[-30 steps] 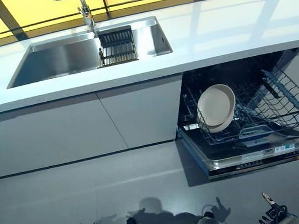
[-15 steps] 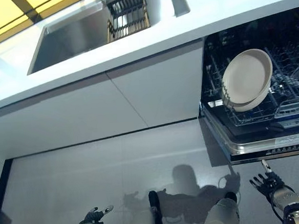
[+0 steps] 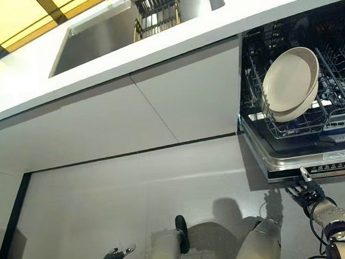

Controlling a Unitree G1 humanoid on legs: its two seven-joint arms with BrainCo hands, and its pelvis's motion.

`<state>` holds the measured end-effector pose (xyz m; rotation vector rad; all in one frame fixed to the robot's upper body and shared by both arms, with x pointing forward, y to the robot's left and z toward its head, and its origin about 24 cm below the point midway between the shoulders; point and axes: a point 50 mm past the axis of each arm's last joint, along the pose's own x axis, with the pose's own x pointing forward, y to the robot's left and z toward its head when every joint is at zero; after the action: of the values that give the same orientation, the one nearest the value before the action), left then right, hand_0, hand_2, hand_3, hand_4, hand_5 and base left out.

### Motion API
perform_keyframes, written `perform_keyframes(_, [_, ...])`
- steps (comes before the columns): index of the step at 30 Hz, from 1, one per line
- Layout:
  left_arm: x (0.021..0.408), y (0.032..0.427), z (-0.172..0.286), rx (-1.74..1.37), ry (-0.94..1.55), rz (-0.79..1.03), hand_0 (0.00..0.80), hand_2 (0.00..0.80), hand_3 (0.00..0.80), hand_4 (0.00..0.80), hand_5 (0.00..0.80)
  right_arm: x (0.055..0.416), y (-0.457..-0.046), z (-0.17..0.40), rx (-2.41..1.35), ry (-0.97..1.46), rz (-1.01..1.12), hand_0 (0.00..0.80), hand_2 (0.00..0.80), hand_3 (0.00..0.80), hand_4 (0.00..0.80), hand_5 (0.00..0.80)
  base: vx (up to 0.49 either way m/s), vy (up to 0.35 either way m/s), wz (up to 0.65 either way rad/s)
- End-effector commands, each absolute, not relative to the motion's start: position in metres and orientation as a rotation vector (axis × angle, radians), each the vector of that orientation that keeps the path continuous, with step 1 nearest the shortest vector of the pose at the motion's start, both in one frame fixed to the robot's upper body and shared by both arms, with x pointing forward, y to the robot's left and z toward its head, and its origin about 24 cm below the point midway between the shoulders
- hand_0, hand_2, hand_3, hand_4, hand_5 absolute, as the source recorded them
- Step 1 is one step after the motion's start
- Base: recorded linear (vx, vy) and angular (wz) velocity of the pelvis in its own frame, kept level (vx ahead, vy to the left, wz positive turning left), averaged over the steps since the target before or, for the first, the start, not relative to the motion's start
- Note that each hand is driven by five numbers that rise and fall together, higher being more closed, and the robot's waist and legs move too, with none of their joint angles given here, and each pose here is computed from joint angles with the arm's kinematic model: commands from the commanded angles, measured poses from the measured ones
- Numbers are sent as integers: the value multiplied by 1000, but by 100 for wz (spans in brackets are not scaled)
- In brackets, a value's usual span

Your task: Take plates into dishwasher

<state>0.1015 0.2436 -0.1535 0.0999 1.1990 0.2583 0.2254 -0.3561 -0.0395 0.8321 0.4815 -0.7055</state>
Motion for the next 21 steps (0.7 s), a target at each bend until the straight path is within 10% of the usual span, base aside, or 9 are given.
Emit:
perform_keyframes(1, [101,260,-149,186,1207,250,0,0,0,0,0,350,-307,104,931,-42,-216,0,0,0,0,0,106,28,-5])
perform_keyframes(21, [71,278,-149,292,1285,237,0,0,0,0,0,349,-319,128,895,-119,-239,0,0,0,0,0,93,-15,2])
